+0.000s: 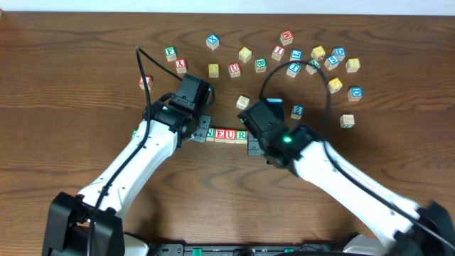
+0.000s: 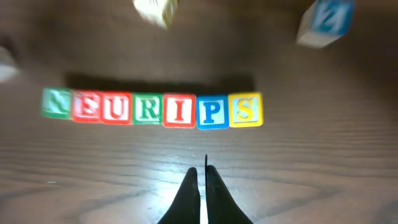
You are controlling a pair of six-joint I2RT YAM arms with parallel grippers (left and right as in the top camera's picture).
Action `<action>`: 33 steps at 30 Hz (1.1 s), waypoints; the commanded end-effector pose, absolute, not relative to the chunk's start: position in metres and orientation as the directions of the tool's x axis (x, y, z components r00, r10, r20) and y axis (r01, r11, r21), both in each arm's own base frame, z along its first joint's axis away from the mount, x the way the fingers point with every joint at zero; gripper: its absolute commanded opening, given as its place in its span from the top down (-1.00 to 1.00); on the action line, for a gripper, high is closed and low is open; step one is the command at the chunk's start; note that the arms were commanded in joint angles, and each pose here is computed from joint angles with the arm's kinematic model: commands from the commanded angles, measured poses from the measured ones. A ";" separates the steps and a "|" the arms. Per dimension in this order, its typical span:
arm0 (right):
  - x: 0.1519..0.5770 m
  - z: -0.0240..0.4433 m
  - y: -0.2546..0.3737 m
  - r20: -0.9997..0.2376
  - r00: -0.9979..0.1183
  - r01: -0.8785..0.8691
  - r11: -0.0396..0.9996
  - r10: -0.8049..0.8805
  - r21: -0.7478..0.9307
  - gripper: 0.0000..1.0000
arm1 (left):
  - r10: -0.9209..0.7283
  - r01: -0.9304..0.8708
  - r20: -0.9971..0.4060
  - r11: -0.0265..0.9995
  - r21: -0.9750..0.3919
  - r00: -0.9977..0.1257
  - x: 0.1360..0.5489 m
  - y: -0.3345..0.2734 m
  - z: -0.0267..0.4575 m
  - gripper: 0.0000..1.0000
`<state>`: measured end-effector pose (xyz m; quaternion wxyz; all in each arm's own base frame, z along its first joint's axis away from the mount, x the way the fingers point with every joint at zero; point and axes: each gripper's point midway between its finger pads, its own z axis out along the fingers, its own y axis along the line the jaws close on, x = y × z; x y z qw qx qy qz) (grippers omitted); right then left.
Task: Spell out NEURIPS
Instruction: 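Raise both grippers above the finished NEURIPS row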
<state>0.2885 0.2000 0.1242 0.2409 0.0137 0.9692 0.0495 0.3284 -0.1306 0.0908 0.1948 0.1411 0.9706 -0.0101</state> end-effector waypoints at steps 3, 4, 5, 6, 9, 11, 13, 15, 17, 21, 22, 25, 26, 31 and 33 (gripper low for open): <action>0.292 0.163 0.186 -0.575 -0.814 0.017 0.993 0.080 0.113 0.98 | 0.298 0.295 -0.349 0.953 0.065 -0.888 0.315 -0.120 0.062 0.85; 0.291 0.167 0.183 -0.582 -0.809 0.021 0.993 0.084 0.114 0.98 | 0.298 0.295 -0.350 0.953 0.065 -0.888 0.315 -0.120 0.060 0.85; 0.291 0.168 0.182 -0.583 -0.808 0.023 0.993 0.085 0.114 0.98 | 0.298 0.295 -0.350 0.953 0.065 -0.888 0.315 -0.120 0.059 0.85; 0.291 0.168 0.181 -0.582 -0.808 0.026 0.993 0.086 0.111 0.98 | 0.298 0.295 -0.349 0.953 0.065 -0.888 0.315 -0.120 0.058 0.85; 0.289 0.166 0.179 -0.574 -0.815 0.028 0.995 0.081 0.099 0.98 | 0.299 0.295 -0.344 0.953 0.065 -0.890 0.315 -0.120 0.056 0.85; 0.287 0.164 0.177 -0.569 -0.818 0.037 0.995 0.084 0.092 0.98 | 0.299 0.295 -0.341 0.953 0.066 -0.891 0.315 -0.120 0.054 0.86; 0.287 0.164 0.175 -0.567 -0.820 0.042 0.995 0.085 0.089 0.98 | 0.299 0.295 -0.341 0.953 0.066 -0.891 0.316 -0.120 0.049 0.85; 0.286 0.163 0.175 -0.563 -0.821 0.049 0.995 0.091 0.089 0.98 | 0.299 0.295 -0.337 0.953 0.066 -0.893 0.316 -0.121 0.041 0.85; 0.285 0.163 0.174 -0.561 -0.823 0.049 0.995 0.089 0.086 0.98 | 0.301 0.295 -0.328 0.953 0.067 -0.896 0.317 -0.121 0.033 0.85; 0.283 0.162 0.173 -0.555 -0.827 0.052 0.995 0.088 0.080 0.98 | 0.303 0.297 -0.312 0.952 0.069 -0.900 0.320 -0.122 0.021 0.85; 0.283 0.162 0.172 -0.554 -0.828 0.052 0.995 0.088 0.080 0.98 | 0.303 0.297 -0.311 0.952 0.070 -0.901 0.320 -0.122 0.020 0.85; 0.284 0.162 0.172 -0.556 -0.827 0.054 0.996 0.088 0.078 0.98 | 0.304 0.297 -0.309 0.952 0.070 -0.901 0.320 -0.122 0.019 0.85; 0.283 0.161 0.171 -0.555 -0.827 0.054 0.996 0.087 0.075 0.98 | 0.304 0.297 -0.309 0.952 0.070 -0.901 0.320 -0.122 0.019 0.85; 0.282 0.161 0.169 -0.554 -0.829 0.058 0.996 0.084 0.064 0.98 | 0.303 0.297 -0.309 0.953 0.069 -0.901 0.320 -0.122 0.018 0.85; 0.282 0.161 0.169 -0.554 -0.829 0.058 0.996 0.084 0.065 0.98 | 0.299 0.293 -0.315 0.954 0.067 -0.901 0.321 -0.123 0.017 0.85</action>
